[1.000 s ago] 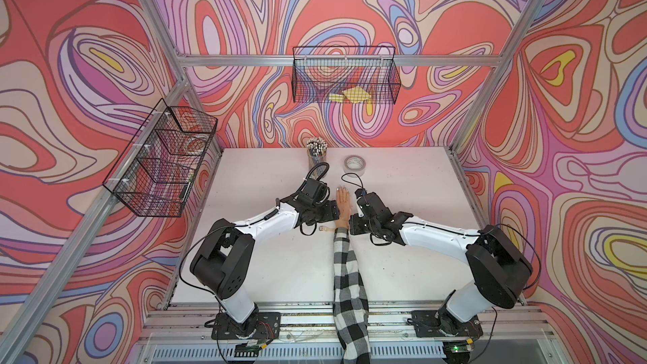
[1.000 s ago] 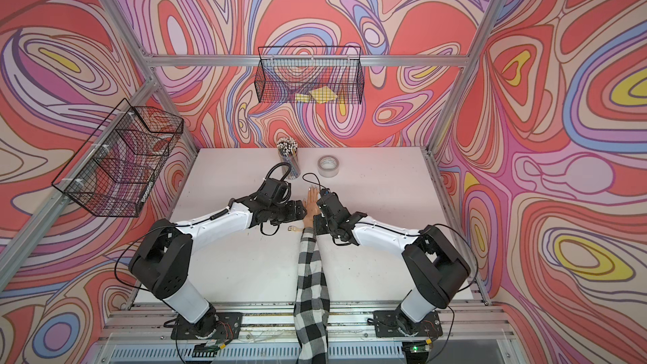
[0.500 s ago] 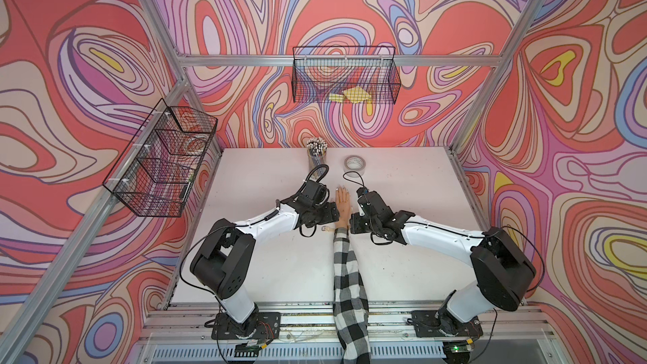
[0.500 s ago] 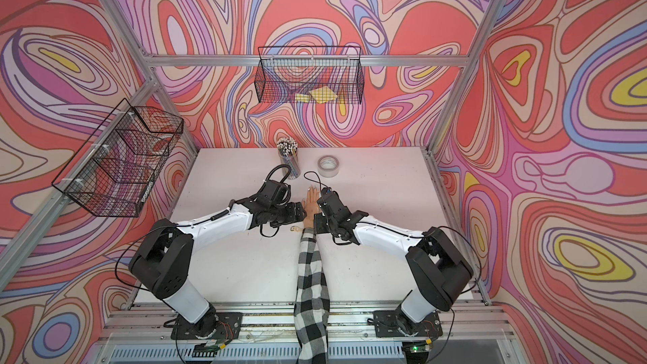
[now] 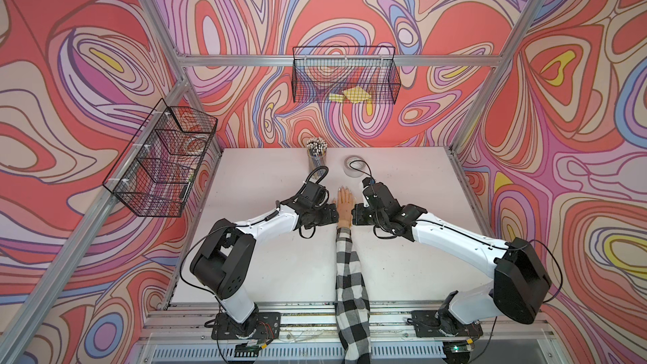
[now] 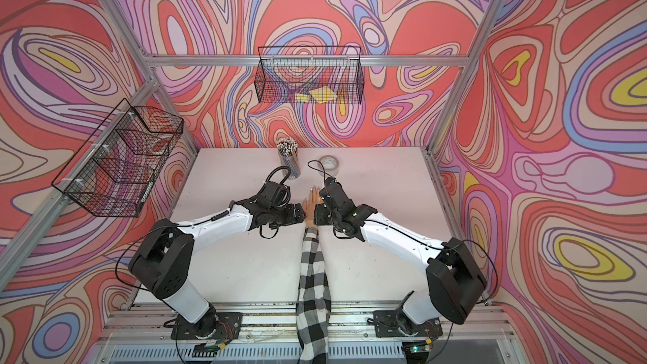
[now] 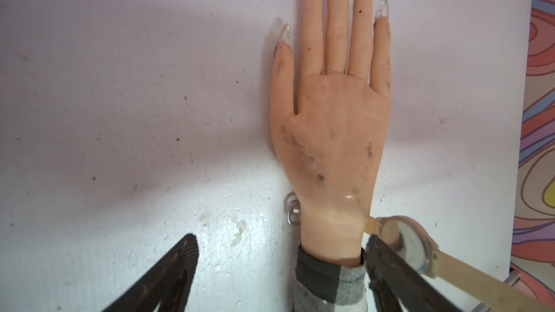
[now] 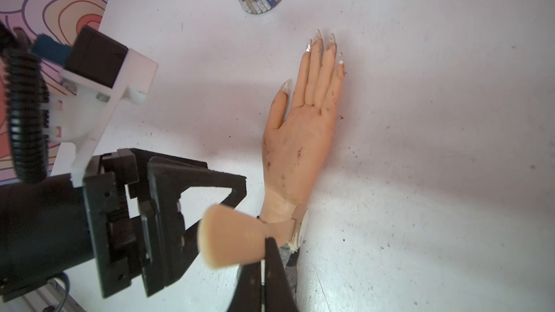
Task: Take off the watch
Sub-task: Take off the watch from the hand, then place the watch at the center of the board.
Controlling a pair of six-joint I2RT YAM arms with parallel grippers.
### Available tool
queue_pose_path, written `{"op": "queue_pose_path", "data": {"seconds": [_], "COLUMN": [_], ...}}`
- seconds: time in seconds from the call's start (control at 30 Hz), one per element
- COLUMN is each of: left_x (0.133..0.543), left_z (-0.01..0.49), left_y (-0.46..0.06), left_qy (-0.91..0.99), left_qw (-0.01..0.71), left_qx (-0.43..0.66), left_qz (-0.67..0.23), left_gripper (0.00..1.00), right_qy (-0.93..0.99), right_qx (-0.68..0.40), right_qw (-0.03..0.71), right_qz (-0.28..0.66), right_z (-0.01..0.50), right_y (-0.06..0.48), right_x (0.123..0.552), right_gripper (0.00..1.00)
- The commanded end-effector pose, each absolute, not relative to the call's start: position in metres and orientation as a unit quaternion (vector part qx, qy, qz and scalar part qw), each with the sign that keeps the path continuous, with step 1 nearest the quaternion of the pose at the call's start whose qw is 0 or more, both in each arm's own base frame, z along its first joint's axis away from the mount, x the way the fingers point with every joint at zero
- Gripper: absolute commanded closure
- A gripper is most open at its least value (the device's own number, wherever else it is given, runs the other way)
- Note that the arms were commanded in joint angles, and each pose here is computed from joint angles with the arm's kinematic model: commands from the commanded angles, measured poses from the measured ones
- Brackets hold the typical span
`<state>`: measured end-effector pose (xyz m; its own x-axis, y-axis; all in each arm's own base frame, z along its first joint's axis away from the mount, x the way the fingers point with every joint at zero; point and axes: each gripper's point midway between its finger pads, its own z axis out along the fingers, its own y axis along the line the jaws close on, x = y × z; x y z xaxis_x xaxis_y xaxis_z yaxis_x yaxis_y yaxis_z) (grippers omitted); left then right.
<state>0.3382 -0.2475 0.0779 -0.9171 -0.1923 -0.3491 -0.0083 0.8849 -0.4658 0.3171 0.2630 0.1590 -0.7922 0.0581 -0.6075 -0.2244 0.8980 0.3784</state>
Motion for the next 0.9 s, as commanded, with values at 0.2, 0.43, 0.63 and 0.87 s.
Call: {"op": "queue_pose_path", "data": {"seconds": [0.2, 0.43, 0.63, 0.87], "left_x": [0.339, 0.339, 0.337, 0.325], "left_z": [0.091, 0.092, 0.094, 0.091], "left_y": [-0.241, -0.243, -0.245, -0.241], "left_qy": [0.948, 0.948, 0.947, 0.952], "left_qw": [0.216, 0.214, 0.213, 0.2], "left_qx": [-0.046, -0.046, -0.04, -0.032], "left_qz": [-0.228, -0.232, -0.237, -0.231], "left_gripper": [0.01, 0.01, 0.01, 0.01], "right_qy": [0.908, 0.908, 0.914, 0.927], "right_qx": [0.004, 0.034, 0.078, 0.166], "right_qw": [0.357, 0.366, 0.362, 0.33], "right_qz": [0.22, 0.201, 0.165, 0.063], "right_z": [0.203, 0.213, 0.215, 0.199], "right_y": [0.233, 0.203, 0.164, 0.098], "right_x": [0.311, 0.293, 0.27, 0.238], "right_gripper": [1.0, 1.0, 1.0, 1.0]}}
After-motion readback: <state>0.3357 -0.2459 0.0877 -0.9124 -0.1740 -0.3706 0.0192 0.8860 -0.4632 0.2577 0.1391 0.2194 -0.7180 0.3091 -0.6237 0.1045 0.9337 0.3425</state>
